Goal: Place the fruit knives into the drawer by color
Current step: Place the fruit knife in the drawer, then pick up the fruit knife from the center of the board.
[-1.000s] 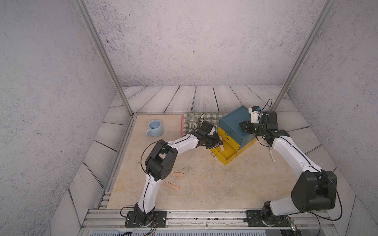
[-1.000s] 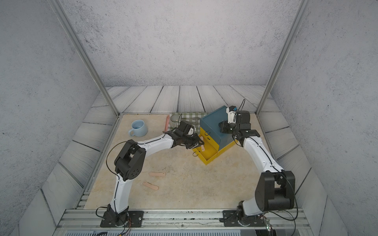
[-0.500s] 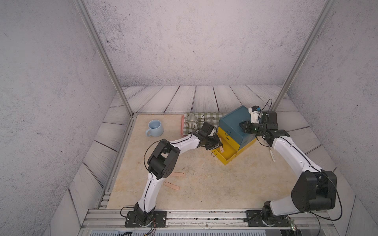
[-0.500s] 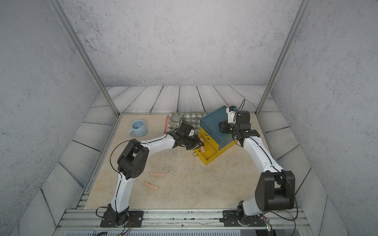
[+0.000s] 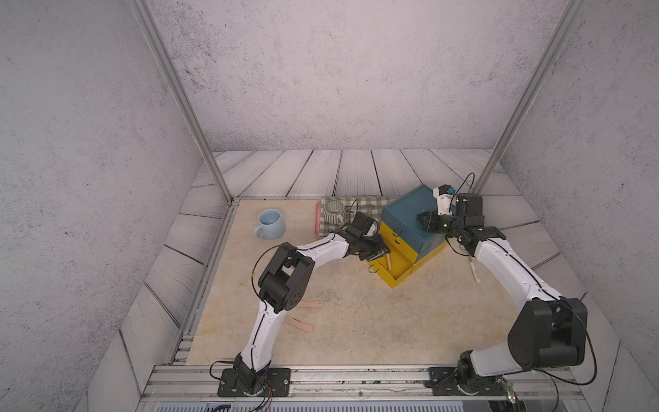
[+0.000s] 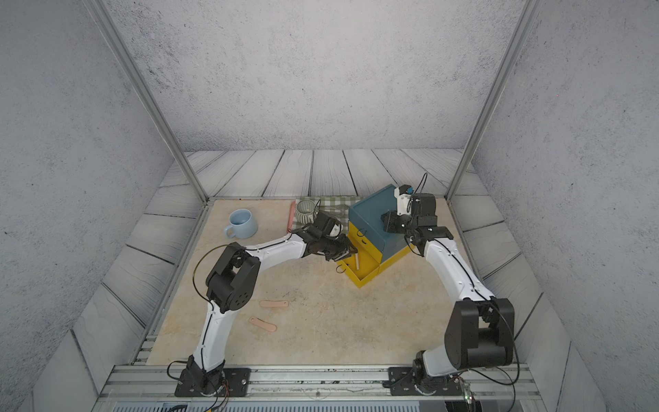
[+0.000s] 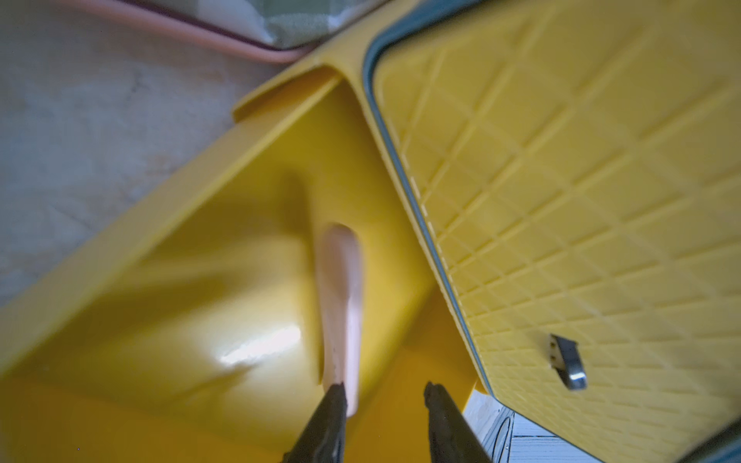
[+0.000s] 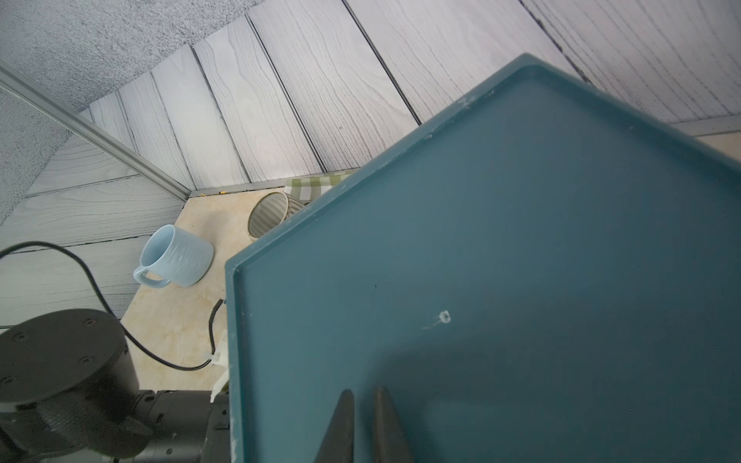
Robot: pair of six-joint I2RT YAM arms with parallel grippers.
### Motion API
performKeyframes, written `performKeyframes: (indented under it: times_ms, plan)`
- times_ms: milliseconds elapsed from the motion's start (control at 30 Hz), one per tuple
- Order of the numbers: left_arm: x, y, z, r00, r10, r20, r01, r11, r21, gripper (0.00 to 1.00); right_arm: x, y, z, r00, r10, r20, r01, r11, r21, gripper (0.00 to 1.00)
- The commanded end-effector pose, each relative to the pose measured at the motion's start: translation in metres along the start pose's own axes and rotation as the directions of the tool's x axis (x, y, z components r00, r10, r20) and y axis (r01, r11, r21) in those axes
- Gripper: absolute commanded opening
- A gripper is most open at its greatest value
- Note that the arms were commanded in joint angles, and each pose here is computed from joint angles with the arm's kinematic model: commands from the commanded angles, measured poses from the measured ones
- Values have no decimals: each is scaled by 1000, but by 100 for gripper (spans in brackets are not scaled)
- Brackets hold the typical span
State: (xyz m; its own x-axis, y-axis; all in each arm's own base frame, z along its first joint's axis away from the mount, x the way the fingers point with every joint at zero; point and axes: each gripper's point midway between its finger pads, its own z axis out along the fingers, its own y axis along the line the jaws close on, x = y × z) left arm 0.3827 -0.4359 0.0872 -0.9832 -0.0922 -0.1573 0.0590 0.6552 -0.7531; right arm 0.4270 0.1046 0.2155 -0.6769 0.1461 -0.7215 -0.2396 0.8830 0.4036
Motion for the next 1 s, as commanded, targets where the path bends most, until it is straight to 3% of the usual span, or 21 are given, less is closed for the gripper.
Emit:
performKeyframes:
  times_ms: [0,300,533,667,767,833,967]
  plan:
    - [3,5,6,1000,9,-18,-10,1000,-23,40,188,-54,-5,776,291,-559,-153,948,280,14]
    - [-4,-24,-22,996,82,21,-82,997,4,40,188,-54,-5,778,291,-557,-155,948,280,14]
    - [5,-56,-100,966,248,73,-242,967,-78,41,187,-54,-5,779,290,-555,-152,947,282,14]
    - [25,-34,-152,953,298,47,-279,929,-246,42,185,-53,-4,782,289,-552,-156,949,275,14]
    - [47,7,-186,967,255,18,-225,883,-412,44,185,-52,-4,785,289,-548,-160,949,272,14]
    - [64,37,-202,985,168,39,-127,860,-494,44,185,-53,-4,786,293,-545,-163,948,275,14]
    - [95,83,-208,973,-82,213,174,871,-460,47,185,-51,-3,786,295,-543,-169,948,270,15]
